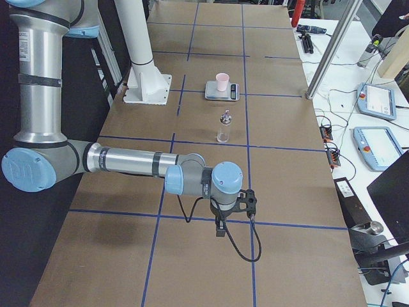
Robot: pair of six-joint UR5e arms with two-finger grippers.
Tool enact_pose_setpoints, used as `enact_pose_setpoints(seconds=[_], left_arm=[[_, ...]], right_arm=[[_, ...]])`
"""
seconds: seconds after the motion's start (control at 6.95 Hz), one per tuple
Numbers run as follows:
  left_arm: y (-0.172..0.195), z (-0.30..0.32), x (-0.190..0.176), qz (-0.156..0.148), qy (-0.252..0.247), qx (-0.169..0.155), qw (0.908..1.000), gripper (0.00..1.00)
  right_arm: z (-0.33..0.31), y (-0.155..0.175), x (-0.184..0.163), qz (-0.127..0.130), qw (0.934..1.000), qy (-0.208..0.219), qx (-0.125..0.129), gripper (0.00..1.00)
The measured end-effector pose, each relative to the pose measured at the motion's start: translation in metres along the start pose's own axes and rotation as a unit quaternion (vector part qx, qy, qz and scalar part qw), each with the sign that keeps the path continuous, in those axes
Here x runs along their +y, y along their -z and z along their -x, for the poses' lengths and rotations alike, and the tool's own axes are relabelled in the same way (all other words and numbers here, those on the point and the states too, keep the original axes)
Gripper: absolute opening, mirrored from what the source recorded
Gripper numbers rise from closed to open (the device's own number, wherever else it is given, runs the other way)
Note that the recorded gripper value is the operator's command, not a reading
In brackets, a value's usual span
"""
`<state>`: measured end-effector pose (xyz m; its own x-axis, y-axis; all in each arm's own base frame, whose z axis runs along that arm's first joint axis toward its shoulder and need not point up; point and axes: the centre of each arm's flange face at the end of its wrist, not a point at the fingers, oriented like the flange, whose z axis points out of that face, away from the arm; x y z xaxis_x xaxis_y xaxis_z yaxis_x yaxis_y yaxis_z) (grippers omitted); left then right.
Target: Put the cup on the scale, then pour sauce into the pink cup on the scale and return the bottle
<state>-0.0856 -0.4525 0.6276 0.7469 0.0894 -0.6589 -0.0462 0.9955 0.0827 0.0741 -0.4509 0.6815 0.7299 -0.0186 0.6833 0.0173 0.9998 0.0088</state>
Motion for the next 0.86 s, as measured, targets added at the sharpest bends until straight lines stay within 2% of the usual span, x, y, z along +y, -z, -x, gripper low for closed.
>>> enact_pose_setpoints(seconds=[0.86], left_arm=[[-0.0023,0.0018,-0.0003,0.001,0.003,0.001,1.0000,1.00]], right_arm=[[-0.0041,-0.0044,0.0065,0.004,1.0000,-0.003,0.002,1.00]])
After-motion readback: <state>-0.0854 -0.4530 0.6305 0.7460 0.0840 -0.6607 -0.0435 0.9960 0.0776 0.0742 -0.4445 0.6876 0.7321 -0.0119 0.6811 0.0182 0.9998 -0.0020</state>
